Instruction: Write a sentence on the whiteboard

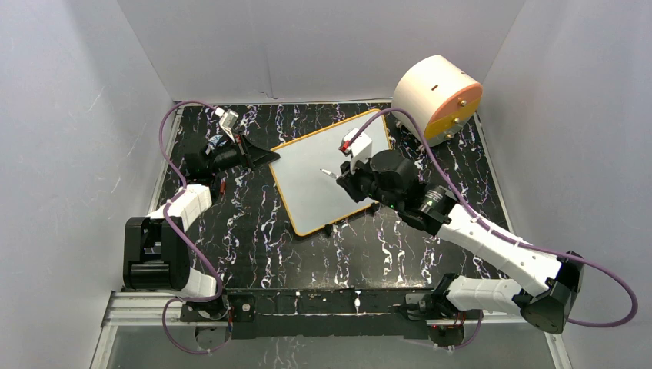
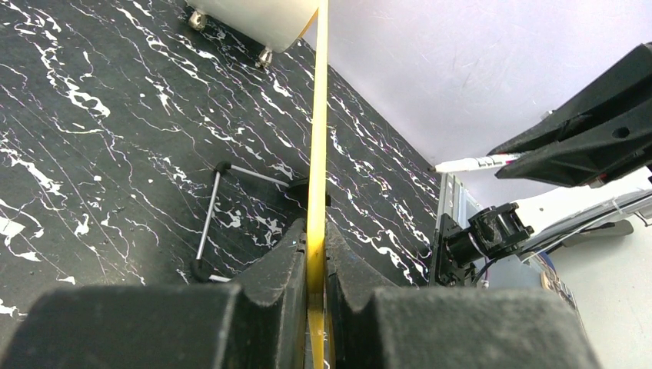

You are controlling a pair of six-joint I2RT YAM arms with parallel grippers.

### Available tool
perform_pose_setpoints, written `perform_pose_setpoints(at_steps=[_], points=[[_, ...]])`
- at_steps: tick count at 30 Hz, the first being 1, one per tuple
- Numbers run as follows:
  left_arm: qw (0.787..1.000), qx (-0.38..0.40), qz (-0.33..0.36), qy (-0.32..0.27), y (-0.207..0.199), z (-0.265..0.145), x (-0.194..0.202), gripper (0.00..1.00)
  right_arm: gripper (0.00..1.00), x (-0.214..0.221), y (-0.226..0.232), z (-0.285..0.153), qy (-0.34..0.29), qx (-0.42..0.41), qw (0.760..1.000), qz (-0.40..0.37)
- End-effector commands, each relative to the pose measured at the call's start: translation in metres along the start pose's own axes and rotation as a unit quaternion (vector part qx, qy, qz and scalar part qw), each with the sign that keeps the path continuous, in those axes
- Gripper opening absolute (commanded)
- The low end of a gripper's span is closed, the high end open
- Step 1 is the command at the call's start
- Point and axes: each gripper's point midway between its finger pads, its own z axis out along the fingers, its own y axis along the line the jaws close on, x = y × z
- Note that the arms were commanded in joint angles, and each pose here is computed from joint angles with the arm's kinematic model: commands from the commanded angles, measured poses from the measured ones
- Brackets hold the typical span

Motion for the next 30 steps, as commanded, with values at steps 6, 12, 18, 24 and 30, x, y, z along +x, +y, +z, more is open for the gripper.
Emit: perform_pose_setpoints(at_steps=[6, 12, 18, 24, 30], points=[[1.000, 0.009, -0.008, 0.017, -0.008, 0.002, 0.016, 0.00, 0.00, -0.039, 0.013, 0.009, -0.025, 0.059, 0.997, -0.032], [1.000, 0.010, -0.006, 0.017, -0.010, 0.003, 0.017, 0.00, 0.00, -0.046, 0.023, 0.015, -0.023, 0.078, 0.995, -0.062], [1.000, 0.010, -0.007, 0.018, -0.009, 0.004, 0.016, 0.00, 0.00, -0.045, 0.028, 0.022, -0.020, 0.082, 0.994, -0.070], [1.000, 0.008, -0.012, 0.020, -0.006, 0.005, 0.018, 0.00, 0.00, -0.046, 0.032, 0.029, -0.020, 0.081, 0.994, -0.068], [1.000, 0.009, -0.016, 0.022, -0.004, 0.006, 0.018, 0.00, 0.00, -0.049, 0.040, 0.036, -0.022, 0.072, 0.995, -0.069]])
